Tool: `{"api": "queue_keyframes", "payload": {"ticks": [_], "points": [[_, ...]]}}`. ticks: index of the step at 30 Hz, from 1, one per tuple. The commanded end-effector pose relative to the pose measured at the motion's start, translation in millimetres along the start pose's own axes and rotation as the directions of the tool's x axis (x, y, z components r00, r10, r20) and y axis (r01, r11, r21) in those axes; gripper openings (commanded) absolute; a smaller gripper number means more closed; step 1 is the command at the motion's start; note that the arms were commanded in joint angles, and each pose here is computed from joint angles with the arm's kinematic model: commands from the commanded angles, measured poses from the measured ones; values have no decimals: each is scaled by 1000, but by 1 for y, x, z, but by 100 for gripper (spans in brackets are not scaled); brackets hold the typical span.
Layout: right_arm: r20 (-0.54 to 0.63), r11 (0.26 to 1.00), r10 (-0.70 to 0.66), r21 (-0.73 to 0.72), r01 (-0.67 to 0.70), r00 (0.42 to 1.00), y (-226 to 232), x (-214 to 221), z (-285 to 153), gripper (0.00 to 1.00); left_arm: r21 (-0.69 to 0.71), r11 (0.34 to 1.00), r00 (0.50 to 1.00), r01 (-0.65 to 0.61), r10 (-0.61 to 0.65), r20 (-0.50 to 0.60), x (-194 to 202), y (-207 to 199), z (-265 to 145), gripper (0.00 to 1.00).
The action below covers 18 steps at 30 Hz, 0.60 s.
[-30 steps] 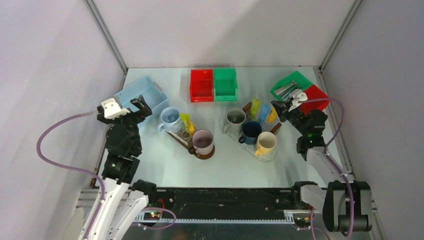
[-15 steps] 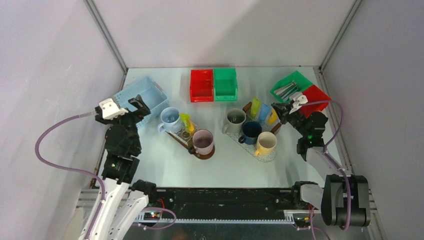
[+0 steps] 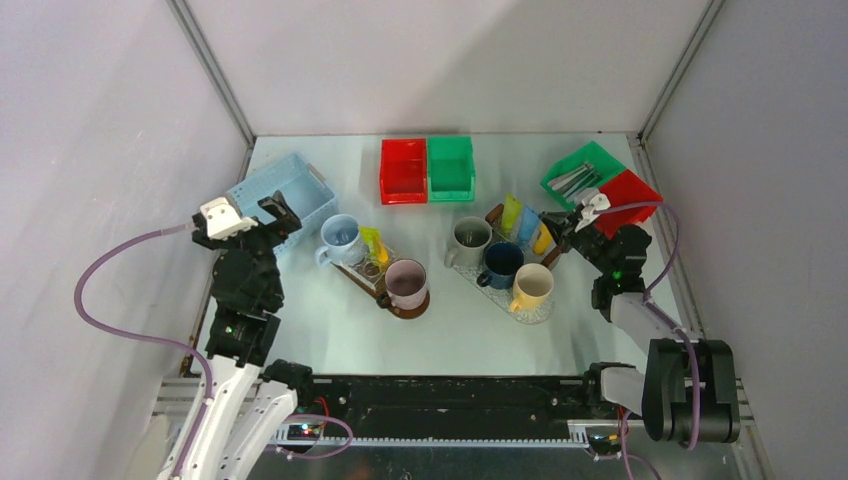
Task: Prepare toiletry sets of a toothbrush and toothpaste on the tray
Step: Place the toothpaste in the toothpaste holder.
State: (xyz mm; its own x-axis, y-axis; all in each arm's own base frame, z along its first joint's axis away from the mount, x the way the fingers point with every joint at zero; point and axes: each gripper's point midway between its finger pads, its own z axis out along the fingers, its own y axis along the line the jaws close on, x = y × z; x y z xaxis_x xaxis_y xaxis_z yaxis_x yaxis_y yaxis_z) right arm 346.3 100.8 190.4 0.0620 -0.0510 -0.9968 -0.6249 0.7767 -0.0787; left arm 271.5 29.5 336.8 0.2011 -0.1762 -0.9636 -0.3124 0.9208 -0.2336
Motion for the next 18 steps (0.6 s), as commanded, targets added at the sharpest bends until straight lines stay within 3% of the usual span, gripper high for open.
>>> {"api": "queue_keyframes", "payload": {"ticks": [1,18], "points": [[57,997,-73,-13,74,996,-2,-13,3,3,1,1000,999,21,-21,34,-8,0,1,100],[56,997,-70,-24,71,996,0,-11,3,14,10,1000,999,27,-28,43,-9,0,1,100]]}}
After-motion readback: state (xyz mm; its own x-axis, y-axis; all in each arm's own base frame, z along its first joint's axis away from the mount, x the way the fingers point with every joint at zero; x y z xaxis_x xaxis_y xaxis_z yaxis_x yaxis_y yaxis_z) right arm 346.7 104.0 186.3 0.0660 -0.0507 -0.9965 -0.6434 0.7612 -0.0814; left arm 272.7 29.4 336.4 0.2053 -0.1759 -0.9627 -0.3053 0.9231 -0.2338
